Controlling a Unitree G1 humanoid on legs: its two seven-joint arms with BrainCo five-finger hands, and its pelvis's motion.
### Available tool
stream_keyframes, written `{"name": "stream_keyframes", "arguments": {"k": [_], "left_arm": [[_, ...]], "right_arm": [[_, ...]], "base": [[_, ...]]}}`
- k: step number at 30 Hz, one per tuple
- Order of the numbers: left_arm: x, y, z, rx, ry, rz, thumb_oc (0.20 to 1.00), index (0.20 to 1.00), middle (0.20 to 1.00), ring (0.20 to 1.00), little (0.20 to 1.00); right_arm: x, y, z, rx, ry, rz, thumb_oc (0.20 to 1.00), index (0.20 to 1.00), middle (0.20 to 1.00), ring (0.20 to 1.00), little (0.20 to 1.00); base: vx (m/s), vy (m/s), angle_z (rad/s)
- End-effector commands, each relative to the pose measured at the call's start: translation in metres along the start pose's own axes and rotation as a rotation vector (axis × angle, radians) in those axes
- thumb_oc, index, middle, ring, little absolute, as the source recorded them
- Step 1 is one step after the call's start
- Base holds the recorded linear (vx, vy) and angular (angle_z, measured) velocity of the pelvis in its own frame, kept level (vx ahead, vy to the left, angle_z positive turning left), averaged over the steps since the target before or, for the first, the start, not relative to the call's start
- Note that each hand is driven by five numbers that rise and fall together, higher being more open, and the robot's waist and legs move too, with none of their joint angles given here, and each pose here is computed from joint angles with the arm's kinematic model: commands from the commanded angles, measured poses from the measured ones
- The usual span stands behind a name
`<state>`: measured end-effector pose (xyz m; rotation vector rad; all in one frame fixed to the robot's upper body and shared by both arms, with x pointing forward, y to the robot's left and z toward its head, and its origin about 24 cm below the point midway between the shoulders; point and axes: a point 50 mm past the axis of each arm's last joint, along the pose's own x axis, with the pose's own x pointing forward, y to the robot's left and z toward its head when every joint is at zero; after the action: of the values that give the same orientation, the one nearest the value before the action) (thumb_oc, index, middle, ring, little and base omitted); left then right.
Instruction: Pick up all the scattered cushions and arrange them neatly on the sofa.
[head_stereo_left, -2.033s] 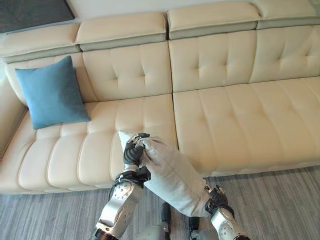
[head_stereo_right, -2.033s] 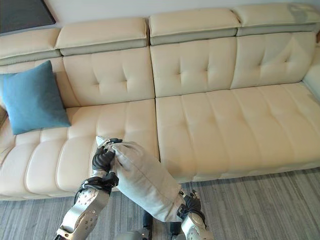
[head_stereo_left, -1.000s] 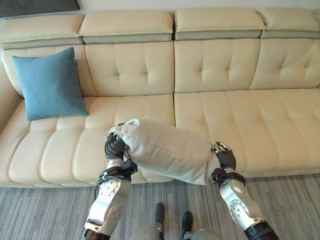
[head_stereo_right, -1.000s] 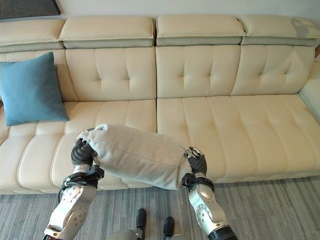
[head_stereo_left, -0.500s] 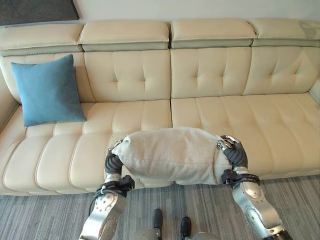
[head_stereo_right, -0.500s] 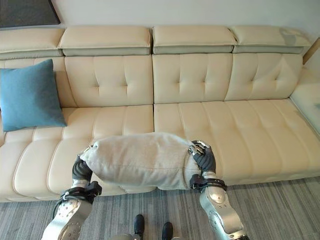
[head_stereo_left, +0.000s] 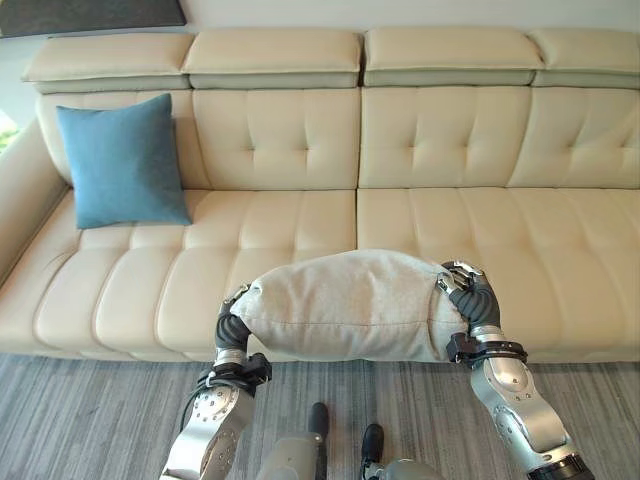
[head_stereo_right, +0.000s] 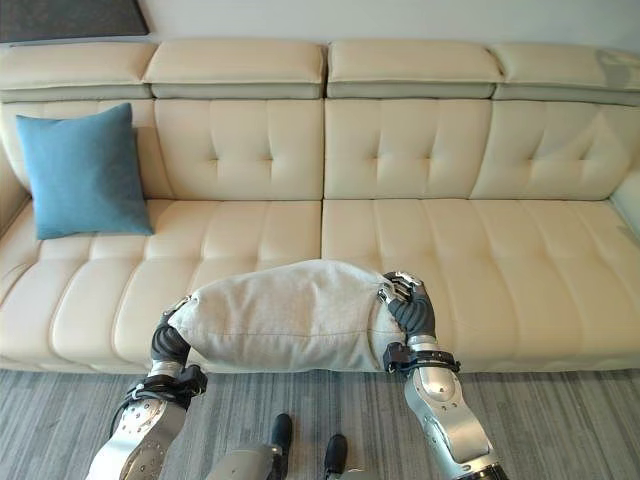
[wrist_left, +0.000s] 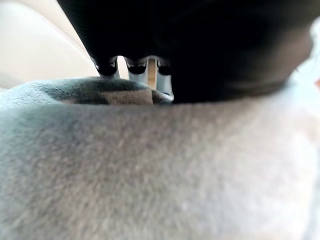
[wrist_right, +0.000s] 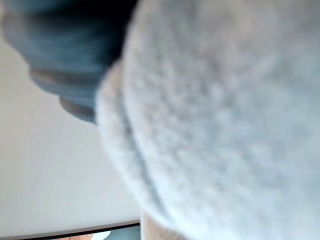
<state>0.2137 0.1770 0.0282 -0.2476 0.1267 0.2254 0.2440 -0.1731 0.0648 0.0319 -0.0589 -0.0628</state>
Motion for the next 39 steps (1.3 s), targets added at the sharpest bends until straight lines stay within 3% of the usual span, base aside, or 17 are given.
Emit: {"name": "stream_keyframes", "arguments": {"k": [1, 18, 33, 39], "left_arm": [[0.003, -0.034, 0.037, -0.01, -0.207, -0.169, 0.2, 0.2, 0.2, 0.2, 0.2], [0.01, -0.034, 0.069, 0.037, -0.365, -0.161, 0.2, 0.2, 0.2, 0.2, 0.2], [0.007, -0.038, 0.046, 0.041, -0.258, -0.194, 0.2, 0.2, 0.2, 0.2, 0.2], [0.021, -0.051, 0.049, 0.051, -0.278, -0.178, 0.2, 0.2, 0.2, 0.2, 0.2]], "right_arm": [[0.016, 0.034, 0.072, 0.063, -0.369, 0.147, 0.2, 0.2, 0.2, 0.2, 0.2], [0.015, 0.049, 0.069, 0.07, -0.367, 0.165, 0.2, 0.2, 0.2, 0.2, 0.2], [0.01, 0.032, 0.057, 0.052, -0.305, 0.108, 0.2, 0.2, 0.2, 0.2, 0.2], [0.024, 0.039, 0.059, -0.013, -0.311, 0.099, 0.2, 0.2, 0.2, 0.2, 0.2]], "base": [[0.19, 0.085, 0.32], [0.27, 0.142, -0.12], [0.15, -0.144, 0.09], [0.08, -0.077, 0.06]]}}
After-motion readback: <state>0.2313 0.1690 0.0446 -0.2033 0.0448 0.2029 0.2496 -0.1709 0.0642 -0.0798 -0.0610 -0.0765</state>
